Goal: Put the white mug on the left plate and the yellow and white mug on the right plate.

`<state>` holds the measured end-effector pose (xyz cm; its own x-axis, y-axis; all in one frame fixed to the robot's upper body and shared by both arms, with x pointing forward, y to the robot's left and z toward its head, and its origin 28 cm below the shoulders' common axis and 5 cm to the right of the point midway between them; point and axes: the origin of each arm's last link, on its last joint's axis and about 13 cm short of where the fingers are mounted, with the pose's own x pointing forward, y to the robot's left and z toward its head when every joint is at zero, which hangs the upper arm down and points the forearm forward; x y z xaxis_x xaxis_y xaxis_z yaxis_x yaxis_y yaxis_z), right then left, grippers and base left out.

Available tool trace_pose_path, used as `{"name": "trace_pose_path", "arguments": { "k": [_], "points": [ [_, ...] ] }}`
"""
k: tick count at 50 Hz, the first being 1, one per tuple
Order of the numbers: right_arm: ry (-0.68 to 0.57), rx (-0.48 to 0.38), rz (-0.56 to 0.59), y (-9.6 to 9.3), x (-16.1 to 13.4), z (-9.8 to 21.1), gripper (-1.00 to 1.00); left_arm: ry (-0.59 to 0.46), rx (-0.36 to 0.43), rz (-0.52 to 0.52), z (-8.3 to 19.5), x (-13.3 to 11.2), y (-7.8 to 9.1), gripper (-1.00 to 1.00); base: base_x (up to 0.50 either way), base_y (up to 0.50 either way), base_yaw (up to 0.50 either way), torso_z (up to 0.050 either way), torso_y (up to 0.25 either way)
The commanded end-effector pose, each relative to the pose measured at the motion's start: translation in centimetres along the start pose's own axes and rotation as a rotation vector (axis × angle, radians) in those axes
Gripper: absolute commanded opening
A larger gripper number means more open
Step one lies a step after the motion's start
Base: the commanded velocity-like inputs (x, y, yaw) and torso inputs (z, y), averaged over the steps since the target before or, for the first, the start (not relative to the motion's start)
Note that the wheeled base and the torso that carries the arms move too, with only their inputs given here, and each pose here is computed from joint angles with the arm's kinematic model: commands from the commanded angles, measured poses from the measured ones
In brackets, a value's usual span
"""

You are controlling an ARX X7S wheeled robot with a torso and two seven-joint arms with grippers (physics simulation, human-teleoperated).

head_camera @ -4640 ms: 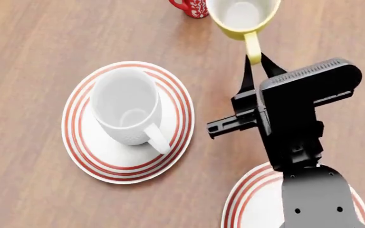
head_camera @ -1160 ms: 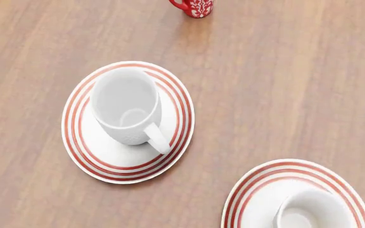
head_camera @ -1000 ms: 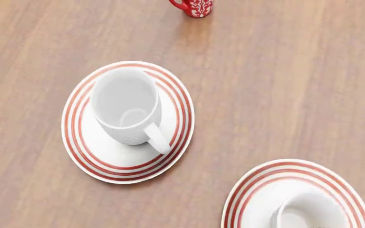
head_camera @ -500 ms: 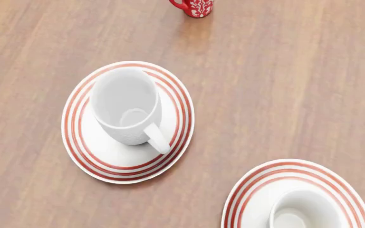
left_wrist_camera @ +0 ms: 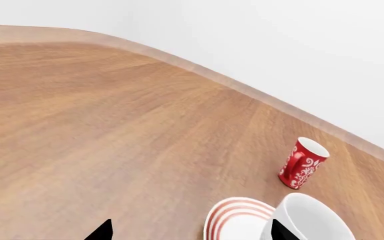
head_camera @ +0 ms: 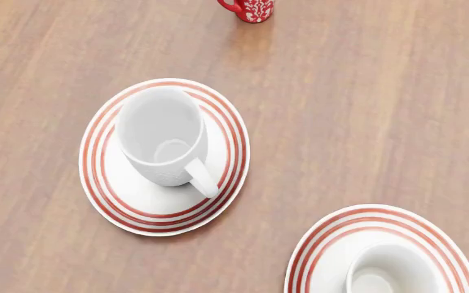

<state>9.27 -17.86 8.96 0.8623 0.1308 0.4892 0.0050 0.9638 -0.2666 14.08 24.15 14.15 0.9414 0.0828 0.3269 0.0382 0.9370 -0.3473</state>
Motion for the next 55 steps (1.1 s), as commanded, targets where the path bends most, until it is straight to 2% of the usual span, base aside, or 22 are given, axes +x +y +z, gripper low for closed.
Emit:
{"name": "trace_pose_path", "arguments": {
  "k": [1, 9, 17, 27, 35, 40, 47, 55],
  "points": [
    [-0.067, -0.043, -0.020, -1.4, 1.5, 3.5, 1.00, 0.003, 0.000, -0.008, -0.3, 0.2, 0.1, 1.00, 0.00, 0.00, 0.00, 0.000, 0.000],
    [-0.059, -0.059, -0.070, -3.1, 4.6, 4.5, 1.00, -0.001, 0.001, -0.001, 0.2, 1.0, 0.5, 1.00, 0.00, 0.00, 0.00, 0.000, 0.000],
    [-0.052, -0.065, -0.108, -5.0, 8.9, 4.2, 1.00, -0.022, 0.016, -0.002, 1.2, 2.4, 0.3, 1.00, 0.00, 0.00, 0.00, 0.000, 0.000],
    [-0.076, -0.069, -0.125, -6.5, 13.5, 5.0, 1.00, -0.012, 0.042, -0.033, 2.1, 6.0, -0.8, 1.00, 0.00, 0.00, 0.00, 0.000, 0.000],
    [-0.063, -0.111, -0.230, -8.9, 14.6, 5.1, 1.00, 0.001, 0.078, -0.065, 2.4, 8.0, -1.9, 1.00, 0.00, 0.00, 0.00, 0.000, 0.000],
    [-0.092, -0.124, -0.253, -9.8, 14.9, 6.1, 1.00, 0.022, 0.082, -0.087, 2.8, 9.5, -2.6, 1.00, 0.00, 0.00, 0.00, 0.000, 0.000],
    [-0.146, -0.123, -0.236, -9.3, 15.2, 8.4, 1.00, -0.007, 0.100, -0.114, 4.8, 10.5, -3.9, 1.00, 0.00, 0.00, 0.00, 0.000, 0.001],
    [-0.229, -0.153, -0.224, -9.5, 15.0, 13.8, 1.00, -0.075, 0.070, -0.146, 8.4, 10.8, -5.4, 1.00, 0.00, 0.00, 0.00, 0.000, 0.000]
  ]
}}
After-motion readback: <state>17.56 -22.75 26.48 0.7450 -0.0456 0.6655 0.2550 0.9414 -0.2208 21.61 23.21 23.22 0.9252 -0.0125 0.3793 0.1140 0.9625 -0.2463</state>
